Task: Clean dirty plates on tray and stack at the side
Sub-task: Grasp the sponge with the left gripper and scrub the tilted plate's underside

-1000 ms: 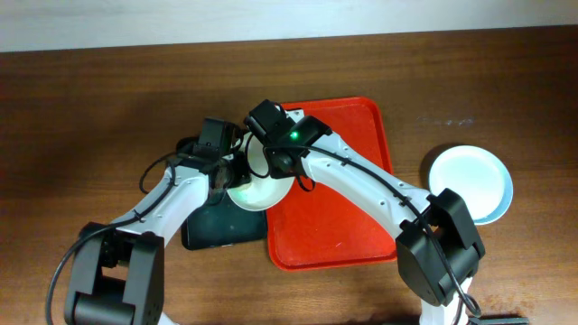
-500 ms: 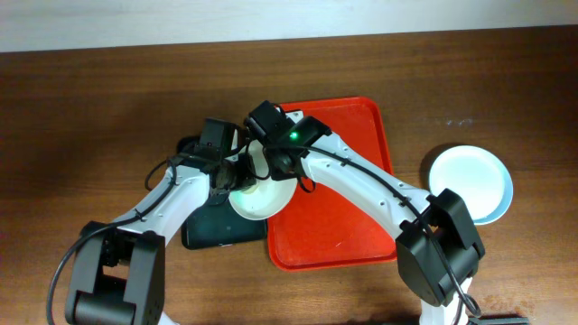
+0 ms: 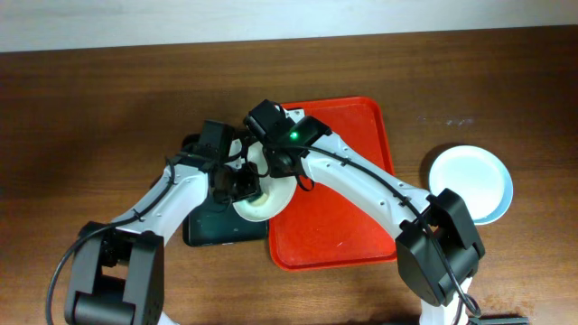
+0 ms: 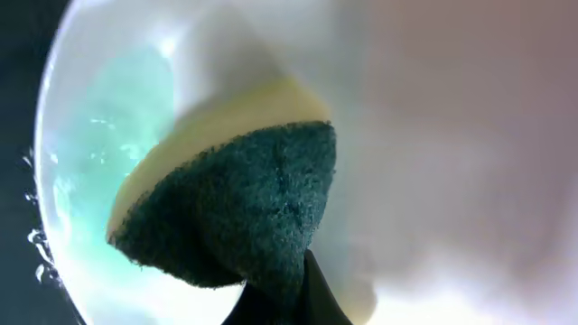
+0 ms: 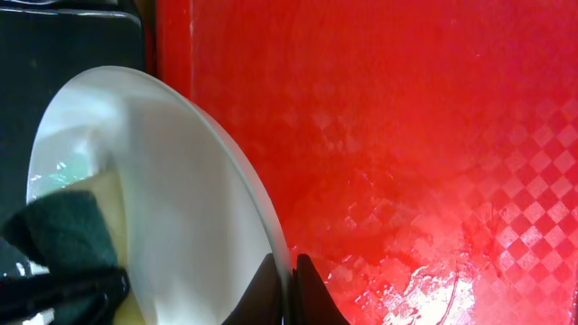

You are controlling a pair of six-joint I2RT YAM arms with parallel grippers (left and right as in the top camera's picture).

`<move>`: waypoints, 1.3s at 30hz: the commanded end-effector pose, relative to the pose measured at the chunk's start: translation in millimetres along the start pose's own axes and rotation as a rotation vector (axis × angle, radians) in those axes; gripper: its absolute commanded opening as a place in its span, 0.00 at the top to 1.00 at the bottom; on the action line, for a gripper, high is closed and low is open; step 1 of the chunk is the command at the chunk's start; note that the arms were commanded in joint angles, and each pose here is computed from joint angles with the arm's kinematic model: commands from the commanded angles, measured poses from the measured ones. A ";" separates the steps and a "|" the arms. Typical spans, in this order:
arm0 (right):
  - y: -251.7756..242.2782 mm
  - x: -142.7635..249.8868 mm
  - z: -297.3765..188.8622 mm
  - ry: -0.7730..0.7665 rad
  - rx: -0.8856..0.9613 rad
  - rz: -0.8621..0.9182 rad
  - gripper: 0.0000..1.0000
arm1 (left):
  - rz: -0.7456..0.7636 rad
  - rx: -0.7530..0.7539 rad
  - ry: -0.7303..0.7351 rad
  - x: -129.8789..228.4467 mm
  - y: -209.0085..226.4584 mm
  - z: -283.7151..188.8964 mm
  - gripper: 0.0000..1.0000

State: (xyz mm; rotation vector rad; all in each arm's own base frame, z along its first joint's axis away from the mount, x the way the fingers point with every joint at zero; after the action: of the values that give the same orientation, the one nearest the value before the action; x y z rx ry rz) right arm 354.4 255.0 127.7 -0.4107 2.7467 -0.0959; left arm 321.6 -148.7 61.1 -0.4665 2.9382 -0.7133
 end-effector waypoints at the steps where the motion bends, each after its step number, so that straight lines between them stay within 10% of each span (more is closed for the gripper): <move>1: 2.0 -11.4 -1.1 -0.039 -0.013 0.061 0.96 | 0.017 -0.021 0.075 18.4 0.2 6.6 1.00; 7: 2.2 -11.6 -1.3 -0.040 -0.014 0.061 0.96 | 0.075 0.020 0.152 43.7 -19.8 13.4 1.00; 20: 2.0 -11.0 -1.2 -0.037 -0.012 0.060 0.96 | 0.017 -0.386 -0.091 25.7 35.8 13.3 1.00; 39: -0.4 -5.2 -1.8 -0.011 -0.001 0.011 0.96 | -0.032 -0.096 -0.207 -1.2 15.8 -69.8 1.00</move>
State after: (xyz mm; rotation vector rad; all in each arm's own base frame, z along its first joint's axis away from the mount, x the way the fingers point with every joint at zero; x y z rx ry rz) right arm 354.2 256.4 125.2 -0.3727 2.7615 -0.0730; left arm 314.8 -93.9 91.8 -0.6808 2.7956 -0.3357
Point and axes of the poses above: each gripper's point midway between its finger pads, its own z axis out along the fingers, its own y axis along the line the jaws close on, x = y × z, the point moved 3 cm from there along -z, back along the fingers, and after that the axes turned 13 degrees about -z, right-handed, at the moved point
